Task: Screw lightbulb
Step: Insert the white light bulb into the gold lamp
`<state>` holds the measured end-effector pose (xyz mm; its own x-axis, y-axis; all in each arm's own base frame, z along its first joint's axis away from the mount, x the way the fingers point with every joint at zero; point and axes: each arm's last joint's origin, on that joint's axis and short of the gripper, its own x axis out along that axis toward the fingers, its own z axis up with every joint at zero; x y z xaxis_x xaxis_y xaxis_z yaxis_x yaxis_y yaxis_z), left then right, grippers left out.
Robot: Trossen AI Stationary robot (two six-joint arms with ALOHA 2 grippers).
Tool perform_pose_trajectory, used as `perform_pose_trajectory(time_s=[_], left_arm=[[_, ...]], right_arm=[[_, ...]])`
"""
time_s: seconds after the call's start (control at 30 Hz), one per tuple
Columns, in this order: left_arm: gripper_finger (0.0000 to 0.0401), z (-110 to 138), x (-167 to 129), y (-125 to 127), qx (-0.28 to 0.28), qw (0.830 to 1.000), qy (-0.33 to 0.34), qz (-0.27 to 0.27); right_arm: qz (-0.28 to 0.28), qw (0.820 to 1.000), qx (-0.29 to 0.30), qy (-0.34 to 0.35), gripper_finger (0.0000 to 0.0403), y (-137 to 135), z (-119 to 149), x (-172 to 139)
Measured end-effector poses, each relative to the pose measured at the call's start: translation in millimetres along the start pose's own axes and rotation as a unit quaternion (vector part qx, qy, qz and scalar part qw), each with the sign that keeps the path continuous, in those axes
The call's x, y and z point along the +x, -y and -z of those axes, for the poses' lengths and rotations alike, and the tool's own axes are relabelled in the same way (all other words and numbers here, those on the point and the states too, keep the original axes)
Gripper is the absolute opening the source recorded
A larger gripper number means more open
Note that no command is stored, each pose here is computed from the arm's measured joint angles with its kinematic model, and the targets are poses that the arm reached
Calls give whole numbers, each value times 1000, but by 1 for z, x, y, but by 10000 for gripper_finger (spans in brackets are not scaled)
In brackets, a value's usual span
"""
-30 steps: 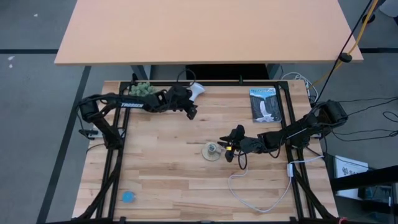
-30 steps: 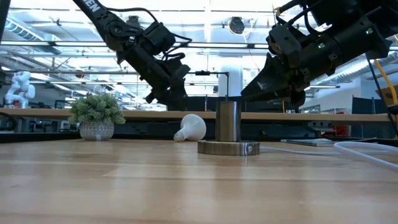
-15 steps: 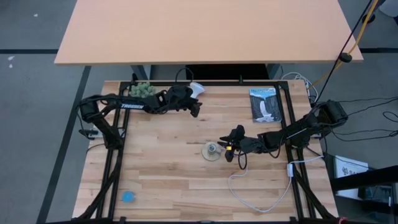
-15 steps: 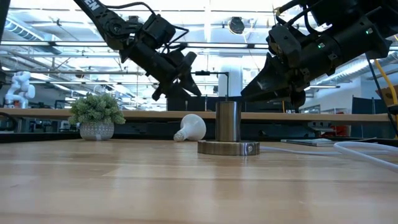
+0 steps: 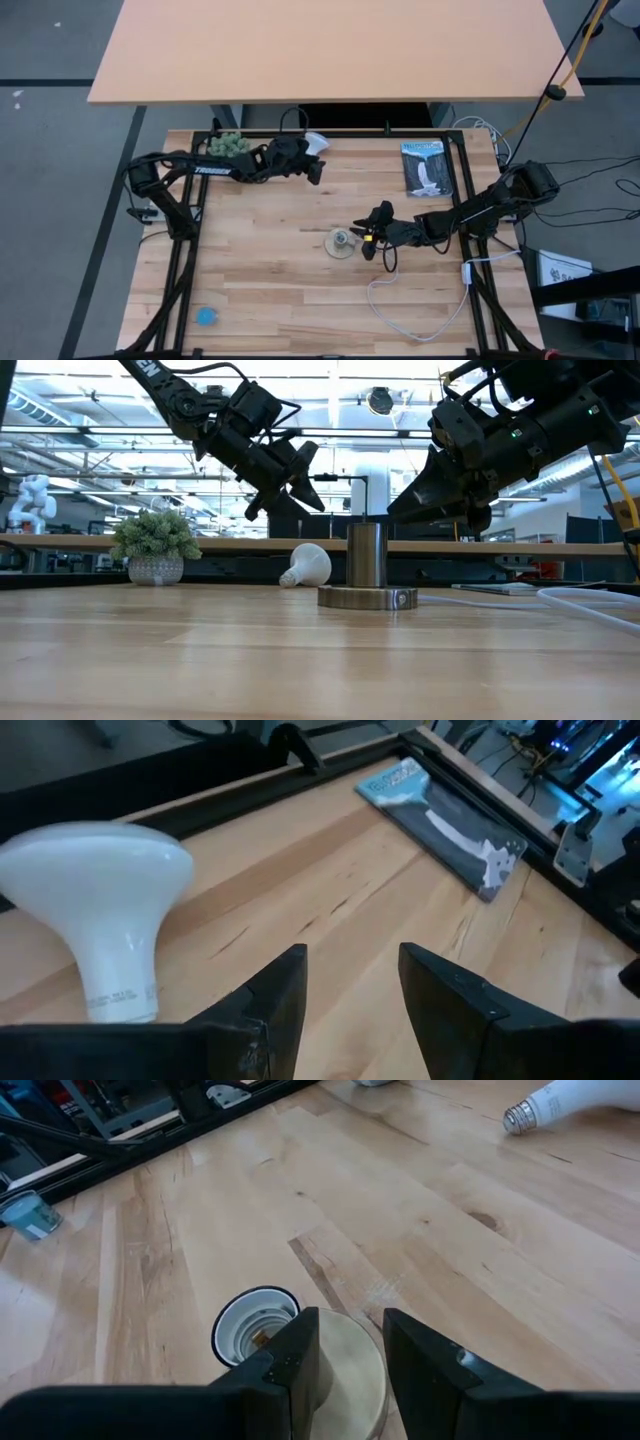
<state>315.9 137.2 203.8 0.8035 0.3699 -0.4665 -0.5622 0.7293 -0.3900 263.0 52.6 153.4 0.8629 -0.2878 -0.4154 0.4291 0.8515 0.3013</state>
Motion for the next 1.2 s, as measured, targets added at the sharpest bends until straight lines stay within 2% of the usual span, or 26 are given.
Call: perform_pose_trajectory(time_s=[0.53, 0.63, 0.8, 1.0, 1.2], left_arm=[[163, 1, 0, 1, 0, 1000, -1, 2], [166, 1, 0, 0, 14, 1000, -6, 0], [216, 7, 0, -7, 50, 997, -46, -22], [300, 11, -1, -11, 44, 996, -69, -34], [322, 12, -1, -7, 40, 996, -69, -30]], right_arm=[[1, 1000, -1, -1, 107, 0, 0, 0], [0, 1000, -1, -1, 107, 0, 0, 0], [1, 1000, 4, -1, 107, 0, 0, 0], [0, 1000, 4, -1, 107, 0, 0, 0], [0, 1000, 5, -1, 107, 0, 0, 0]])
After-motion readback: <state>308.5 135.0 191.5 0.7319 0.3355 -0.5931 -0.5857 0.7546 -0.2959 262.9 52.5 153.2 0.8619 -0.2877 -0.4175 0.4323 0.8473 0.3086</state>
